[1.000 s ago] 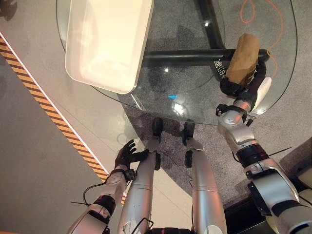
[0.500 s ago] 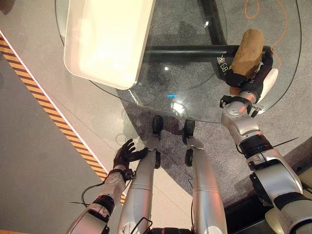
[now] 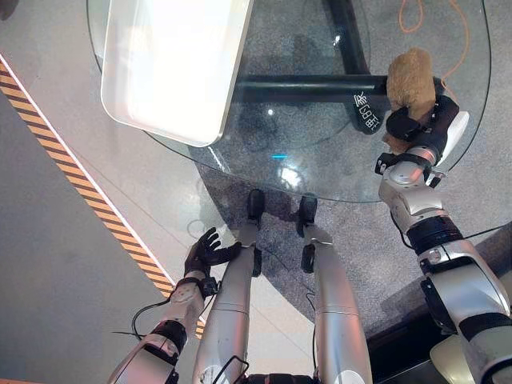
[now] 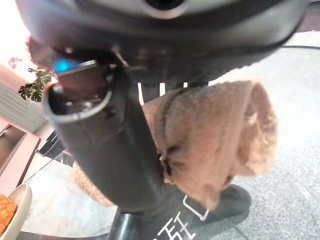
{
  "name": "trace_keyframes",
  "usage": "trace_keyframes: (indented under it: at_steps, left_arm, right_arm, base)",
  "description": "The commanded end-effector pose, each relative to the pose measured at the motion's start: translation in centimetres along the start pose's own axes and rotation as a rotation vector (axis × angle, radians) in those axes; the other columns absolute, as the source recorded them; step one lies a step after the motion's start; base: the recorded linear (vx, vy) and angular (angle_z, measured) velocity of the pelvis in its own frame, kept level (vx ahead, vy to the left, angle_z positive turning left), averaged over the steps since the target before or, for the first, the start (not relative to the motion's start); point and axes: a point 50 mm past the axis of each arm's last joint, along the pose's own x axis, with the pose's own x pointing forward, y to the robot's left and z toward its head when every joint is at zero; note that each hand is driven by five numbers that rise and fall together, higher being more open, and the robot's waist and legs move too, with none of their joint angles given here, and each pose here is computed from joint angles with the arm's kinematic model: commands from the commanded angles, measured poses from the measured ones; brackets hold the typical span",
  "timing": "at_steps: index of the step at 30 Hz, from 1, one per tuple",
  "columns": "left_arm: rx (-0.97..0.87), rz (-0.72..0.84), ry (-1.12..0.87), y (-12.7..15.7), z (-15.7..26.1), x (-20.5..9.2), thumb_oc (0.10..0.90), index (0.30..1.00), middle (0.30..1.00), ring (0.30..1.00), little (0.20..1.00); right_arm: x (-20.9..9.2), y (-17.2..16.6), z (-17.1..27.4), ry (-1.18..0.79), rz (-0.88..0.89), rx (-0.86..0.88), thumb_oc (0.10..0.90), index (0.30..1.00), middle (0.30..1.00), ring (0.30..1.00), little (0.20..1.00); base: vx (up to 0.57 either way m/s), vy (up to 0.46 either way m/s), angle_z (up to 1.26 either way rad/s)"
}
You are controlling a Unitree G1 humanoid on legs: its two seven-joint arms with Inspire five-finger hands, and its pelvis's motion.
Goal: Wipe the table with a cloth and put it in the basket.
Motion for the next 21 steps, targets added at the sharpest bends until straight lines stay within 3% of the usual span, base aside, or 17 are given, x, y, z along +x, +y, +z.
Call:
trace_keyframes:
  at_steps: [1,9,21]
  left_arm:
    - [-0.020,-0.012,0.152,-1.0,-4.6,-1.6,0.800,0.900,0.900,0.900,0.900]
    - [-0.035,-0.007,0.147,-1.2,-4.5,-1.5,0.800,0.900,0.900,0.900,0.900]
    - [-0.058,-0.014,0.145,-1.6,-4.6,-1.8,0.800,0.900,0.900,0.900,0.900]
  right_arm:
    - [-3.3,2.5,-4.9,0.172,0.196,-0.054,0.100,0.300,0.300,0.300,0.200]
    - [-3.2,2.4,-3.4,0.083,0.134,-0.035,0.100,0.300,0.300,0.300,0.200]
    - [-2.4,2.3,3.2,-0.222,0.054,-0.118,0.100,0.300,0.300,0.300,0.200]
  base:
    - [0.00,0.000,0.00]
    - [0.01,0.014,0.00]
    - [0.01,0.047,0.00]
